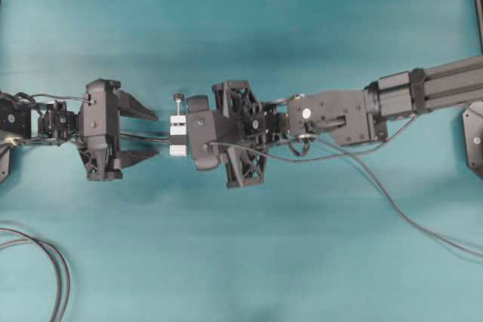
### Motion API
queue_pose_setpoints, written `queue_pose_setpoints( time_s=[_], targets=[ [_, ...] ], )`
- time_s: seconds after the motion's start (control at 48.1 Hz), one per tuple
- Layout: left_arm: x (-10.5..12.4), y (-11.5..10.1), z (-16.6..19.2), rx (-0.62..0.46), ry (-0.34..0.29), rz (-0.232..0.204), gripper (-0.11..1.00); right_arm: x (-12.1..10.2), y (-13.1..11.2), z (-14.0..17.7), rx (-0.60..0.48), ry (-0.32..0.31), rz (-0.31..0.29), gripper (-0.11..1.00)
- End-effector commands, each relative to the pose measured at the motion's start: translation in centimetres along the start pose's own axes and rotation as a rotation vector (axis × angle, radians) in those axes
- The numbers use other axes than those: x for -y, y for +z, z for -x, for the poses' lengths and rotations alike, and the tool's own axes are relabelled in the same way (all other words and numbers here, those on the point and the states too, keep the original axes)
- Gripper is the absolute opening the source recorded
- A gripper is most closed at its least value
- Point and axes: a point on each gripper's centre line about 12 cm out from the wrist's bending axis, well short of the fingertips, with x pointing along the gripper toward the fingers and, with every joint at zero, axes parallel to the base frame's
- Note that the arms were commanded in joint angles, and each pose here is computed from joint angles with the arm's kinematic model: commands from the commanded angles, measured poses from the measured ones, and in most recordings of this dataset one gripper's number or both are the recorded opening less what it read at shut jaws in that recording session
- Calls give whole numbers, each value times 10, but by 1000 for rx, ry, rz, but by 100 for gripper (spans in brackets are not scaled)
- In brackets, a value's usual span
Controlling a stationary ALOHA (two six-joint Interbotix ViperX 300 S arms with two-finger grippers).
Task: Insert the USB cable into the female connector supported by the left arm.
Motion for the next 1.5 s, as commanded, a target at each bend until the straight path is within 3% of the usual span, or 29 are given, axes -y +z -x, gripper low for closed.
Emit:
queue_pose_setpoints(
  time_s=[0.0, 0.769, 1.143, 1.475],
  targets=[
    [-1, 8, -1, 36, 6, 3, 85, 1, 12, 4, 38, -5, -8, 21],
    [-6, 5, 0, 29, 18, 17, 85, 5, 13, 2, 39, -11, -15, 21],
    [-9, 2, 0, 19, 29, 24, 85, 8, 20, -2, 31, -13, -58, 21],
    [-10, 3, 0, 22, 29, 24, 85, 9, 22, -3, 9, -13, -58, 21]
  ],
)
